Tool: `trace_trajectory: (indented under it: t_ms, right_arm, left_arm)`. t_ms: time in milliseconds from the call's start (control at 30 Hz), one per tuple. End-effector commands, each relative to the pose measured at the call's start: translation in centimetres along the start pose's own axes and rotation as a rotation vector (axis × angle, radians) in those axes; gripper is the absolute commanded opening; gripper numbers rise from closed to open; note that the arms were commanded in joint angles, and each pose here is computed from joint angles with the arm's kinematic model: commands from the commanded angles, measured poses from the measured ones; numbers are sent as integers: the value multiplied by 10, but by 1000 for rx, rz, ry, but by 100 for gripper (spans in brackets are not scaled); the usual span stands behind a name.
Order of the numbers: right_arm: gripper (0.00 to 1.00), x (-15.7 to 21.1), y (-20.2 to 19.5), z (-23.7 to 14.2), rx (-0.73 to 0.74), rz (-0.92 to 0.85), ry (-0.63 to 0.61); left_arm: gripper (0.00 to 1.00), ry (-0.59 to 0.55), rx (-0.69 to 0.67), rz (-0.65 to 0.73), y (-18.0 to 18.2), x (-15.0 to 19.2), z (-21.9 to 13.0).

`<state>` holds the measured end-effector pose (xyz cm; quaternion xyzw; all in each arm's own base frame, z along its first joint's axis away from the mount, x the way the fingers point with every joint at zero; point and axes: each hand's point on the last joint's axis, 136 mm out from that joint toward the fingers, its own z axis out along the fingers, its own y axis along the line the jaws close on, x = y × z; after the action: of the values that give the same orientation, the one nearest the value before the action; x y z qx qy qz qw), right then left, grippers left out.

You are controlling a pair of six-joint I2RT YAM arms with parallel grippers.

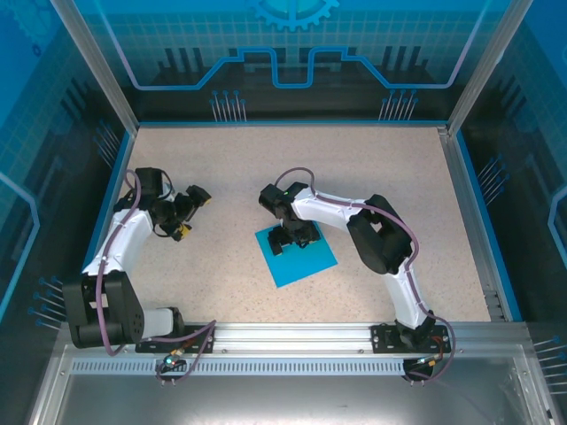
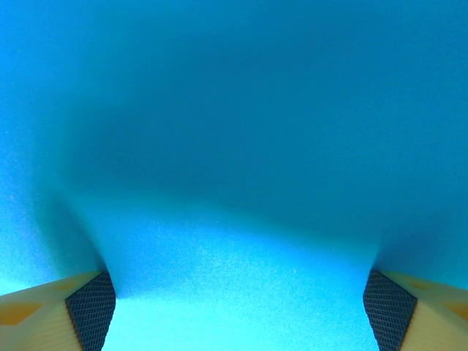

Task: Fold a paper plane with a square sheet of paper (pick it up from the middle)
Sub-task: Fold the square sheet of paper in half at the center of the table.

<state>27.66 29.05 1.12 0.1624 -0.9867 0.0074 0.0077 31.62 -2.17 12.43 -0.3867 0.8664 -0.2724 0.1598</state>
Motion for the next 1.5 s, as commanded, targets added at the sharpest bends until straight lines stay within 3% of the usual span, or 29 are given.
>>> trace_trajectory:
  t_ms: [0,700,1000,1467]
  right_arm:
    - [89,24,-14,44,64,18,127]
    - [79,21,-21,30,27,53,88]
    - [96,11,-13,-39,12,26,-83]
    - [99,38,-2,7,3,51,49]
  left_arm:
    - [98,26,10,6,2,2,3]
    - [99,31,9,8,2,4,3]
    - [99,34,13,16,-2,5,4]
    - [99,49,8,23,-2,9,7]
